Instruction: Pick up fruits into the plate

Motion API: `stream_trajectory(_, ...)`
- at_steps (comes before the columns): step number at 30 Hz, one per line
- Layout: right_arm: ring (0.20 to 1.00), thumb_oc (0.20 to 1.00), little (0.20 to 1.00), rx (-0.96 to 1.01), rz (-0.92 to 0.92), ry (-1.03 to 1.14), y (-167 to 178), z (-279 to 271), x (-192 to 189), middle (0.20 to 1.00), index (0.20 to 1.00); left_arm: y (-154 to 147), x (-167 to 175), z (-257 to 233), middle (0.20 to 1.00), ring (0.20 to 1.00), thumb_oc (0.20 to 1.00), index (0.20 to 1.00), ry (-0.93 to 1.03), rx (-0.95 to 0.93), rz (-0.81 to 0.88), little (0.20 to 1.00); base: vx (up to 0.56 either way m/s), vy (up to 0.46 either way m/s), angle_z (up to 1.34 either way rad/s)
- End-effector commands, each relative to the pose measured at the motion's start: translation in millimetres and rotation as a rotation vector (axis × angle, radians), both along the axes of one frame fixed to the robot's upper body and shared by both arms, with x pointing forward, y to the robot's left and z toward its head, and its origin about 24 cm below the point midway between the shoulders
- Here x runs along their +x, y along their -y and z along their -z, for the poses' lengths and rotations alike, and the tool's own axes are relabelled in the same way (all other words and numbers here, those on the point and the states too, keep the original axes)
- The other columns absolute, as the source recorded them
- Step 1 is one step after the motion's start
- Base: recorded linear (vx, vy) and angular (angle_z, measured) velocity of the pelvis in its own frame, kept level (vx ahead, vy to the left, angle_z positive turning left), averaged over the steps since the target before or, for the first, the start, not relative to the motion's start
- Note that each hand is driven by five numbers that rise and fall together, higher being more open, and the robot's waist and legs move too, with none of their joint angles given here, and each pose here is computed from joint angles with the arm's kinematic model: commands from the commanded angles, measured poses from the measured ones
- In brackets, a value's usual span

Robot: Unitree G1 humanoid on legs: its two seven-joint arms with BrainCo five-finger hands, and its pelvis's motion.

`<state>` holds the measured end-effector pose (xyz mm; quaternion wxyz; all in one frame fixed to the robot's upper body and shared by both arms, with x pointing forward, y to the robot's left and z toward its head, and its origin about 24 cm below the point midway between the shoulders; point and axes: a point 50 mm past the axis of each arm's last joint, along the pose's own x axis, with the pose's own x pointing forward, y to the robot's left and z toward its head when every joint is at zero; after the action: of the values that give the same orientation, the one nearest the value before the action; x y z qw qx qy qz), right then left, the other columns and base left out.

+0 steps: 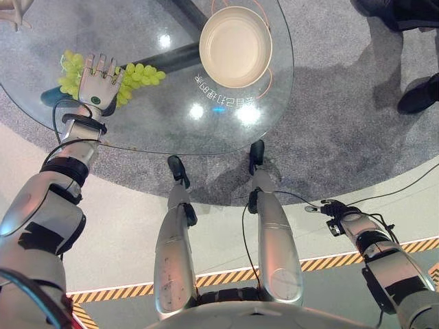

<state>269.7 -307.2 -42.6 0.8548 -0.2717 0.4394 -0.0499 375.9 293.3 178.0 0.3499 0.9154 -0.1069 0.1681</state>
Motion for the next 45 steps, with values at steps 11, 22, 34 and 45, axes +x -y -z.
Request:
stream_trajectory(11,1.000,1.000,1.000,-0.002,0.019,0.010,13,0,-10,1.000,1.000,-42,-13,-14,1.000,1.000,1.000,1.000,0.114,-0.157,-0.244,1.000,0.00,-0.003,0.00)
stream_trajectory(22,1.000,1.000,1.000,0.041,-0.001,0.010,-2,11,-14,1.000,1.000,-36,-8,-32,1.000,1.000,1.000,1.000,0.206,-0.207,-0.204,1.000,0.01,-0.016,0.00)
stream_trajectory(34,1.000,1.000,1.000,0.084,-0.006,0.028,-13,20,-18,1.000,1.000,-33,-3,-55,1.000,1.000,1.000,1.000,0.258,-0.244,-0.227,1.000,0.00,0.000,0.00)
stream_trajectory(45,1.000,1.000,1.000,0.101,-0.032,0.098,-16,15,-14,1.000,1.000,-38,5,-36,1.000,1.000,1.000,1.000,0.036,-0.603,-0.337,1.000,0.04,0.013,-0.01)
